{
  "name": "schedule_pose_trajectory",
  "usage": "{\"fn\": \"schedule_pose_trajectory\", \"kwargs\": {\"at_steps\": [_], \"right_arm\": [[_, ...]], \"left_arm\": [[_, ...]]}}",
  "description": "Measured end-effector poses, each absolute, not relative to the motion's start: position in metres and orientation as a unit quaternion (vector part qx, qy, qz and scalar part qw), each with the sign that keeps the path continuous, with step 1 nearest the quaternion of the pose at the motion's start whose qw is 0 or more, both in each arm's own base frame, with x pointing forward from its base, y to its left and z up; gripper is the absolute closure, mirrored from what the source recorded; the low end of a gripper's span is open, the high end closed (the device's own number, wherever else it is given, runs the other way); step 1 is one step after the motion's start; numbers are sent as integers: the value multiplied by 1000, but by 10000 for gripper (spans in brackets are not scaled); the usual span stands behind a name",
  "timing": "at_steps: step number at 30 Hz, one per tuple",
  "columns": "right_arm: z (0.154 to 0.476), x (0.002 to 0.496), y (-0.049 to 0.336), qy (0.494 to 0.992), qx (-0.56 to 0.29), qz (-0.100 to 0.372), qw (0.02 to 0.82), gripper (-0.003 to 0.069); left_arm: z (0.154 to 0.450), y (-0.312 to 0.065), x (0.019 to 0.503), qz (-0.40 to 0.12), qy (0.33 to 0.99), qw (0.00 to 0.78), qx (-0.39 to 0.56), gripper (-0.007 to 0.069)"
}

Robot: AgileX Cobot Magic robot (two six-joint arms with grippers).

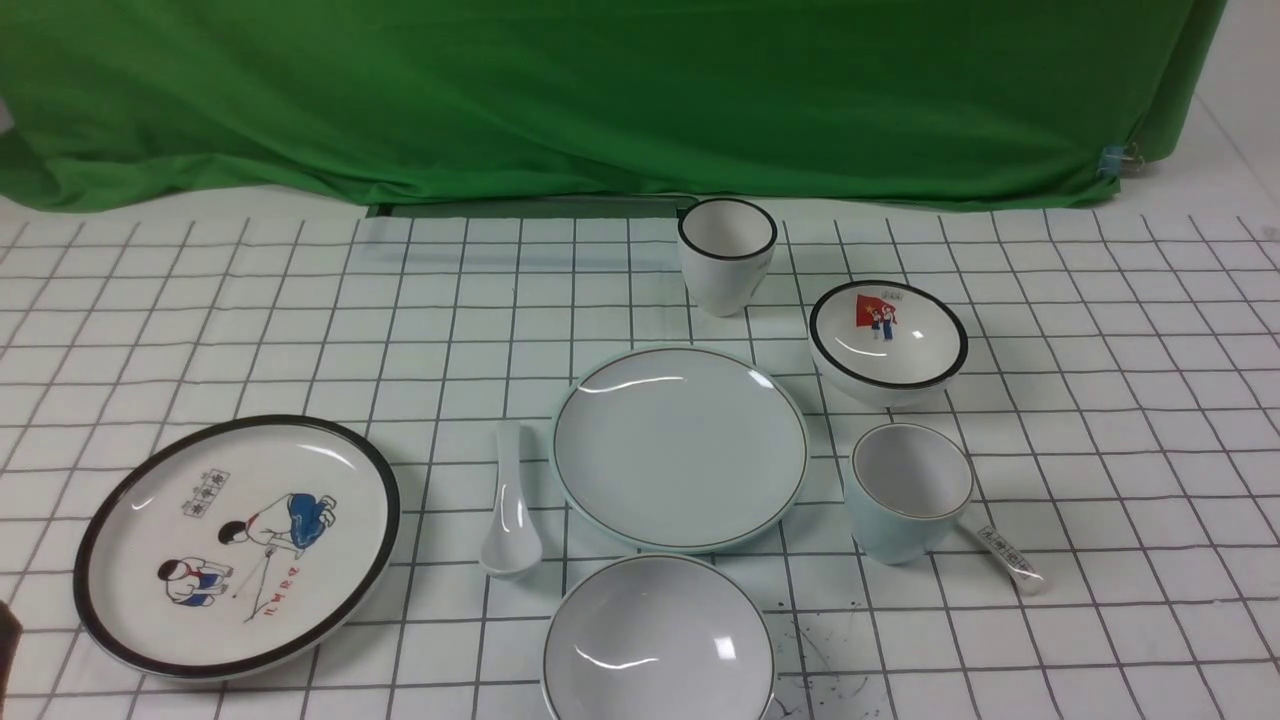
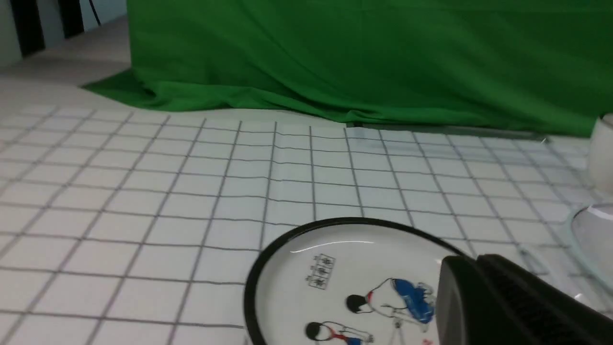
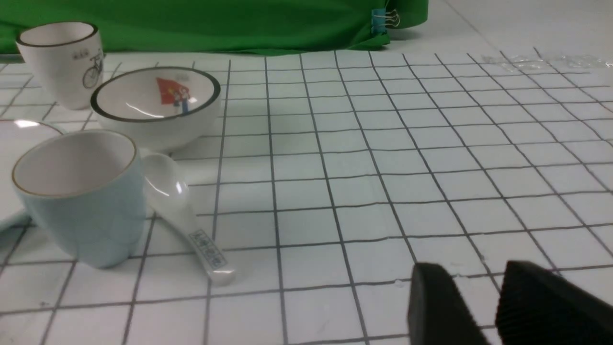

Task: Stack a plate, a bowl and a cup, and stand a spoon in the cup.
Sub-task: Use the left arm to grab a blue rice bowl

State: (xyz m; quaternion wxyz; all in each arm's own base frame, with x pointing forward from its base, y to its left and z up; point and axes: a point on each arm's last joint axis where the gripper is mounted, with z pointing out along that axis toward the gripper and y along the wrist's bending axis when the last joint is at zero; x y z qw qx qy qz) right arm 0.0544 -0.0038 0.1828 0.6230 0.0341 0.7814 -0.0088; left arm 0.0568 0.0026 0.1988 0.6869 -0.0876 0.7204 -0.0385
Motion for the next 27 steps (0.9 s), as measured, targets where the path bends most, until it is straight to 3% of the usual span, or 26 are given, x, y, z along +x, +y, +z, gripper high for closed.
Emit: {"fn": "schedule_pose_trajectory", "kwargs": {"at_steps": [2, 5, 6, 9, 11, 14, 22, 25, 27], "right_arm": [[183, 54, -3, 779, 74, 28, 622, 416], [183, 55, -1, 757, 197, 141, 607, 416], [183, 55, 0, 736, 264, 198, 591, 416], [183, 55, 0, 687, 373, 291, 552, 416], [183, 55, 0, 659, 421, 330, 529, 416], [183, 55, 0, 653, 429, 336, 525, 416], [185, 55, 0, 700, 332, 262, 576, 421], [191, 55, 1, 719, 263, 227, 602, 428], [214, 53, 3, 724, 178, 187, 640, 483]], "left_arm": [[200, 2, 57, -98, 707, 686, -142, 654], [203, 0, 57, -252, 653, 657, -280, 654], [204, 0, 57, -307, 625, 637, -330, 654], [205, 0, 57, -392, 571, 596, -406, 654], [206, 0, 57, -410, 557, 587, -421, 654], [206, 0, 57, -400, 562, 593, -414, 654], [207, 0, 57, -412, 555, 586, -423, 654], [232, -4, 52, -381, 582, 622, -358, 654], [269, -9, 41, -318, 619, 672, -256, 654]]}}
